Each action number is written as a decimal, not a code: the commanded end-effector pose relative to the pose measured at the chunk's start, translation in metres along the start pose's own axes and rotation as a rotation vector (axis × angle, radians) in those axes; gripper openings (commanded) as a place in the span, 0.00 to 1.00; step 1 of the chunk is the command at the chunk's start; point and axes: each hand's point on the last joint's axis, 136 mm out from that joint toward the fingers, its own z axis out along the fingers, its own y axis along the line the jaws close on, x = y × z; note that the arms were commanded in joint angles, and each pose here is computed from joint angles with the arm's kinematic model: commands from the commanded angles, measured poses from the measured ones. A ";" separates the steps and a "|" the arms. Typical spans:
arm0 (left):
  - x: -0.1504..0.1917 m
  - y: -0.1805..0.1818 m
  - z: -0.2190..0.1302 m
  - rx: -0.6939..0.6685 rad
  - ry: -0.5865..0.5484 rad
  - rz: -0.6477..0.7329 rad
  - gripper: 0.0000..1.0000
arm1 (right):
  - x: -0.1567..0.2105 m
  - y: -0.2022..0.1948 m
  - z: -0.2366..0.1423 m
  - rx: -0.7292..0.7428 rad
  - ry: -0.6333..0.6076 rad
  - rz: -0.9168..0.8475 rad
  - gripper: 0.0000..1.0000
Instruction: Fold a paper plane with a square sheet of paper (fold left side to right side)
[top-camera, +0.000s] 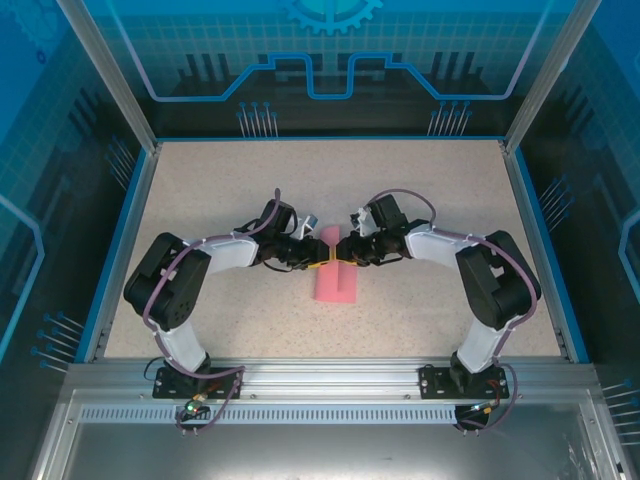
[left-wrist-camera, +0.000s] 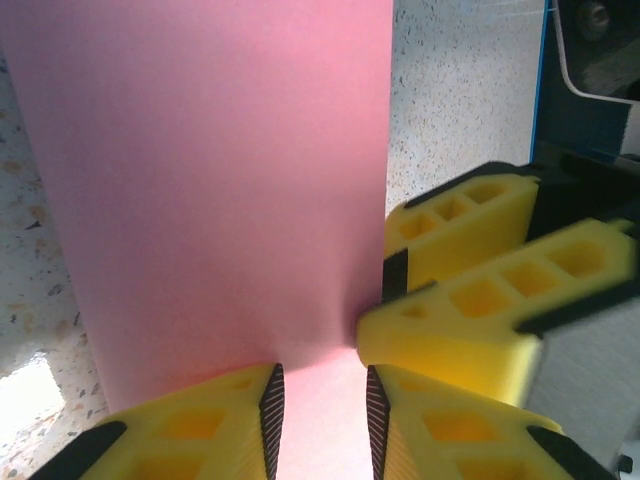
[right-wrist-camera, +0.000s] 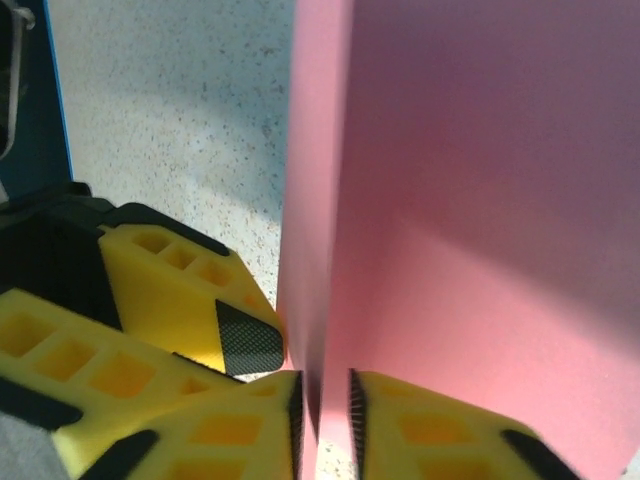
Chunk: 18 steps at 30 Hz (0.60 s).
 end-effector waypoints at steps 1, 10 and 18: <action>-0.004 -0.007 0.001 0.004 0.002 0.024 0.31 | 0.002 0.005 0.004 -0.018 0.014 -0.006 0.10; -0.004 -0.001 -0.016 -0.093 -0.044 0.046 0.46 | 0.002 -0.020 -0.010 0.136 0.001 -0.018 0.00; 0.003 0.019 -0.012 -0.180 -0.027 0.007 0.56 | 0.005 -0.042 -0.017 0.226 -0.001 -0.006 0.00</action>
